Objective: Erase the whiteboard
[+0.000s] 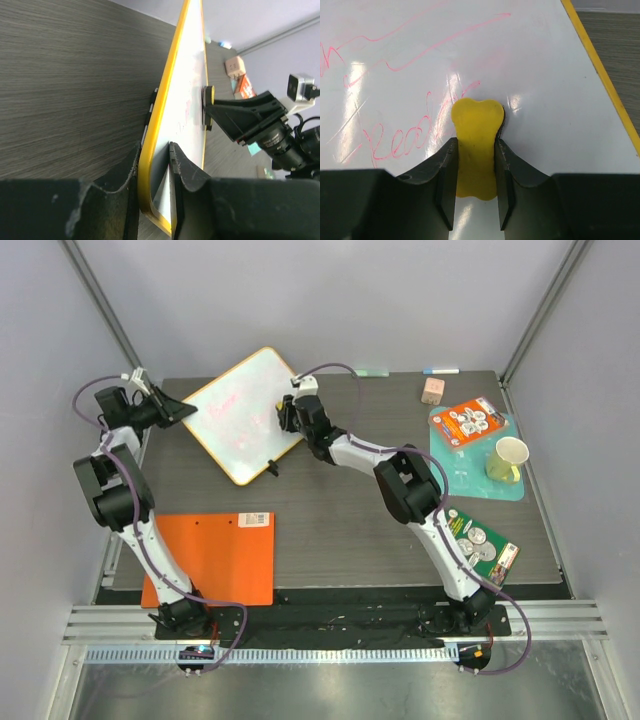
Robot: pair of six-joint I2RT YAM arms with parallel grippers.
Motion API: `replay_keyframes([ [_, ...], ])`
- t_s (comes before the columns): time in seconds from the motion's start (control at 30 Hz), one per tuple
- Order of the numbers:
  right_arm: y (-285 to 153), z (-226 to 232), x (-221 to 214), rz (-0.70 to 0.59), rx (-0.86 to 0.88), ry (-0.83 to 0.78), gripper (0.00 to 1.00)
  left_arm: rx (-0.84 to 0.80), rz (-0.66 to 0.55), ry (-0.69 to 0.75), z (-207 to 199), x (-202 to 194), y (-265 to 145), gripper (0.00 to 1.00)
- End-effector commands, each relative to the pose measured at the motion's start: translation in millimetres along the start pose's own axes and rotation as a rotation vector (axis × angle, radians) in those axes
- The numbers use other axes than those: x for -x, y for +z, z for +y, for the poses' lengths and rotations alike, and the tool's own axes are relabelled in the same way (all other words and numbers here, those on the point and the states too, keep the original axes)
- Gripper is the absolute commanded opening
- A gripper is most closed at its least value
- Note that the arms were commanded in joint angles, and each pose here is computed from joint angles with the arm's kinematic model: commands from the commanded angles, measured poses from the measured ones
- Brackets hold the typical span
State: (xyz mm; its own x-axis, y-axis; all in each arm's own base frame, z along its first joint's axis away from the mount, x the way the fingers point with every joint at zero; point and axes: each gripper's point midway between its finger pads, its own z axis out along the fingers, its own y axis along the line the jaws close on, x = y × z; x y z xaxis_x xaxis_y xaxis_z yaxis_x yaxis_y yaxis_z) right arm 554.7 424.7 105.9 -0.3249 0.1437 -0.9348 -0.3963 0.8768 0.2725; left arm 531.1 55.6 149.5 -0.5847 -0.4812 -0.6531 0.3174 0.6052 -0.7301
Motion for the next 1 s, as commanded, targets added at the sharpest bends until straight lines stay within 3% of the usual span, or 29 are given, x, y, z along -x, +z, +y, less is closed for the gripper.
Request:
replay_keyframes([
  [0.0, 13, 30, 36, -0.082, 0.12, -0.048, 0.01, 0.03, 0.14, 0.146, -15, -25, 2, 0.0],
  [0.03, 14, 32, 35, -0.081, 0.131, -0.058, 0.01, 0.02, 0.162, 0.217, -18, -28, 5, 0.0],
  [0.2, 25, 40, 26, -0.021, 0.175, -0.128, 0.01, 0.035, 0.232, 0.302, -33, -40, 5, 0.0],
  [0.4, 14, 60, -11, 0.117, 0.257, -0.174, 0.01, 0.02, 0.224, 0.27, -42, -37, 5, 0.0],
  [0.77, -47, 106, -92, 0.31, 0.306, -0.317, 0.01, 0.059, 0.223, 0.256, -41, -37, 2, 0.0],
  [0.83, -51, 109, -97, 0.318, 0.313, -0.305, 0.01, 0.058, 0.224, 0.254, -42, -37, 1, 0.0],
  [0.97, -39, 83, -81, 0.257, 0.166, -0.301, 0.01, 0.06, 0.219, 0.256, -44, -35, 1, 0.0],
])
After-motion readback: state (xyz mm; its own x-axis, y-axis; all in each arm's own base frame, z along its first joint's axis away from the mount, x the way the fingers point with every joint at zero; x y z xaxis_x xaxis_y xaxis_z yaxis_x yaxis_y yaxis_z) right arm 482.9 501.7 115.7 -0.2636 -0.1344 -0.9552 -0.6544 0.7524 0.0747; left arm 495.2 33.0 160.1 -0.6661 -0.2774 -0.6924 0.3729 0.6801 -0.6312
